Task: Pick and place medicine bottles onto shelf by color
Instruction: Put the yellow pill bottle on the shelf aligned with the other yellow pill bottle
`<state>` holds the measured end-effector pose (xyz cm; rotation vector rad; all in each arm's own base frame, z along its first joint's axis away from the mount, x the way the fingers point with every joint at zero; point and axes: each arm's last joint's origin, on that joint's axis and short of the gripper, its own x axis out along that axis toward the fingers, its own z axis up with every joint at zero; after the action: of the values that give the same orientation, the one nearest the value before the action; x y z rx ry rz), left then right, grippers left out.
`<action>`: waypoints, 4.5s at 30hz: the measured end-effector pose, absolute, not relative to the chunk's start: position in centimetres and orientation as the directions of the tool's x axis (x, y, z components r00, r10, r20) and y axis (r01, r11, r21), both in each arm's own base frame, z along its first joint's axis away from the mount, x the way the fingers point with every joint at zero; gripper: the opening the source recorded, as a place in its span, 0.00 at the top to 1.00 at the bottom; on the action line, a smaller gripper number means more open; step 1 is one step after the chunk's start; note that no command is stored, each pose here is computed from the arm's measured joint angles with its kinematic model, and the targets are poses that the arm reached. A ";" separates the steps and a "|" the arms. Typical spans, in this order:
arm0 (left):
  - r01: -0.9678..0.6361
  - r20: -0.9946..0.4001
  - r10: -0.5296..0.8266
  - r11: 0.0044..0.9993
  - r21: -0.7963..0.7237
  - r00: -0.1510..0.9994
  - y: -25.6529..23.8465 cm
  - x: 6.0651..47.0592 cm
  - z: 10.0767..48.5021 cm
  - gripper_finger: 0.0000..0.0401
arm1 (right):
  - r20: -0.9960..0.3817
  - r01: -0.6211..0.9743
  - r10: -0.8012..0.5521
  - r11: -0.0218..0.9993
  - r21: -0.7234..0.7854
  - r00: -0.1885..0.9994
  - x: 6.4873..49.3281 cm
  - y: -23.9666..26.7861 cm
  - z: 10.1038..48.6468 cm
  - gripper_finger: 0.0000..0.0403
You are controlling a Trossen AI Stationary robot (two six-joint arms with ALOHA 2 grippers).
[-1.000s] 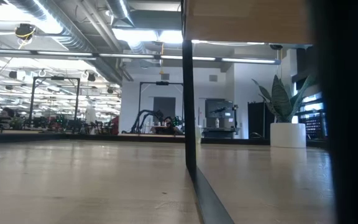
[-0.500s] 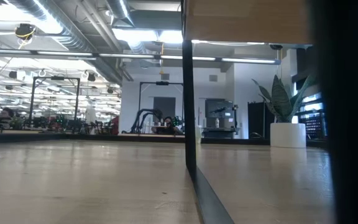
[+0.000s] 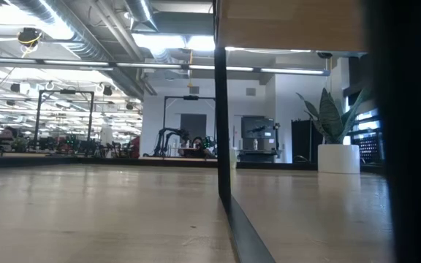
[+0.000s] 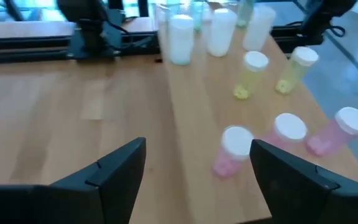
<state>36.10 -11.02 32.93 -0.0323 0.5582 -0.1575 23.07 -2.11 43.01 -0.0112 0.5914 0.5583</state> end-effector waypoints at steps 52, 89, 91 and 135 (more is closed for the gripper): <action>-0.504 -0.628 0.389 0.864 -0.007 0.674 9.1 28.9 37.2 0.30 | -0.736 0.152 -0.226 0.974 -0.167 0.639 32.0 -8.8 36.4 0.43; -0.515 -0.835 0.381 0.846 0.141 0.397 12.9 24.8 35.2 0.30 | -0.511 0.616 -0.570 0.782 -0.098 0.643 32.0 -9.7 20.0 0.43; -0.516 -0.835 0.380 0.846 0.139 0.399 12.9 24.8 35.2 0.30 | -0.487 0.611 -0.585 0.782 -0.126 0.648 31.7 -9.7 19.4 0.43; -0.541 -0.830 0.388 0.831 0.127 0.402 13.2 24.7 35.3 0.30 | -0.354 0.740 -0.721 0.664 -0.108 0.596 32.3 -14.5 12.5 0.43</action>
<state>24.73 13.21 35.29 -0.1719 0.9974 0.5906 32.30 -14.46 12.46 0.0521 0.3874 -0.8482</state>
